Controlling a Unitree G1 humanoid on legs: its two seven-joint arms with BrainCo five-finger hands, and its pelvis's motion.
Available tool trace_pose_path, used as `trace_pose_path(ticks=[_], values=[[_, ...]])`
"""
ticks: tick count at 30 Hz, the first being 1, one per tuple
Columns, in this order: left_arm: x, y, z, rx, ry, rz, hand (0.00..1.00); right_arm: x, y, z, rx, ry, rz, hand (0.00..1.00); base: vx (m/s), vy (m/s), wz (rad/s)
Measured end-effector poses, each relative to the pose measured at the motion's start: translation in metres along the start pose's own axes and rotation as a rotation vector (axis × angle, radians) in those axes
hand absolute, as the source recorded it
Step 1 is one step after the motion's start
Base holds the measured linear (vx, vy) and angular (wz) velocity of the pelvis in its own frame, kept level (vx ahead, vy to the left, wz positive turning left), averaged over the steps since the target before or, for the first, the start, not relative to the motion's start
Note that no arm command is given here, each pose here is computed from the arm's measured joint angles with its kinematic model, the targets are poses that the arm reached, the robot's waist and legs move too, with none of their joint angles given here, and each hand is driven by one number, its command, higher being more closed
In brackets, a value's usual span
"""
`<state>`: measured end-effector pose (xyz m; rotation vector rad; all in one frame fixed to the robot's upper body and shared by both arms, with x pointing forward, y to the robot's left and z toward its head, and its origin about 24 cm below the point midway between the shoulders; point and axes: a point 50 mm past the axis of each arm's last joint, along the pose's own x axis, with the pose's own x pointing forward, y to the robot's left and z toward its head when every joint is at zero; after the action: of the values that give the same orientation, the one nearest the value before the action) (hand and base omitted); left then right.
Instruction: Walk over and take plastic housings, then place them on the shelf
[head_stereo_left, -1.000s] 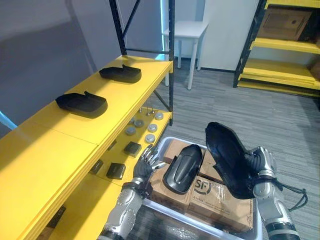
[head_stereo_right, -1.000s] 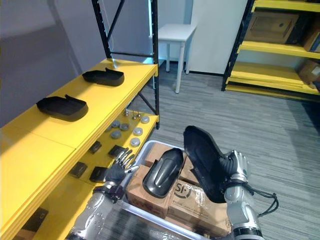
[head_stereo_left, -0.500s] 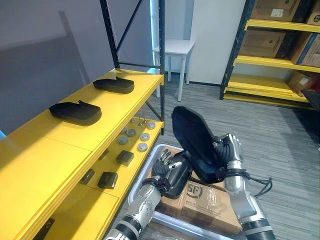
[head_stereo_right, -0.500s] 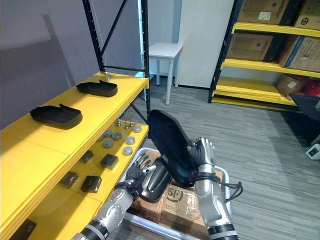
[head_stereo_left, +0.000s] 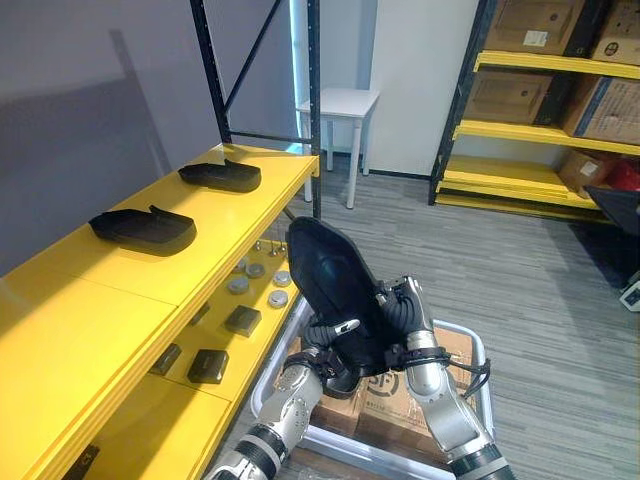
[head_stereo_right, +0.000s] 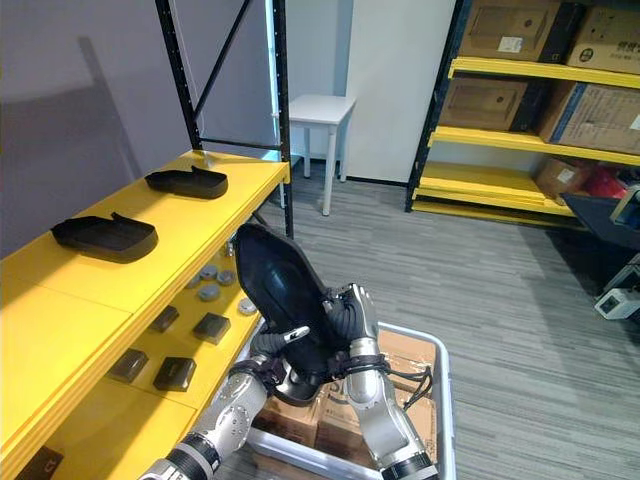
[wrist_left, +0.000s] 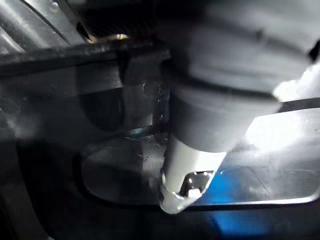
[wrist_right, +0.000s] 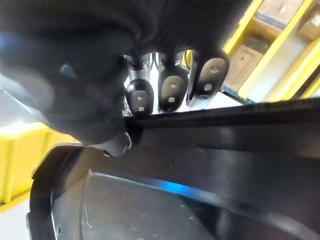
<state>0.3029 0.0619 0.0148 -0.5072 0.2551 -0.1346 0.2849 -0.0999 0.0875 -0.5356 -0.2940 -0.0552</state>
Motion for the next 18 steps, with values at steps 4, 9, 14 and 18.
trace_pose_path(ticks=[4, 9, 14, 18], values=[[0.001, 0.016, 0.003, -0.065, -0.025, 0.116, 1.0, -0.006, 0.013, 0.002, 0.02, -0.005, 0.056, 1.0, 0.0, 0.0, 0.0], [0.002, 0.025, 0.012, -0.167, -0.091, 0.176, 1.0, -0.013, 0.021, 0.0, 0.053, 0.012, 0.081, 1.0, 0.0, 0.014, -0.04], [0.003, 0.022, 0.016, -0.255, -0.128, 0.169, 1.0, -0.011, 0.019, 0.005, 0.076, -0.026, 0.068, 1.0, -0.01, 0.012, 0.02], [-0.007, 0.019, 0.025, -0.364, -0.202, 0.165, 1.0, -0.005, 0.02, 0.021, 0.135, -0.101, 0.049, 1.0, -0.03, -0.021, 0.72]])
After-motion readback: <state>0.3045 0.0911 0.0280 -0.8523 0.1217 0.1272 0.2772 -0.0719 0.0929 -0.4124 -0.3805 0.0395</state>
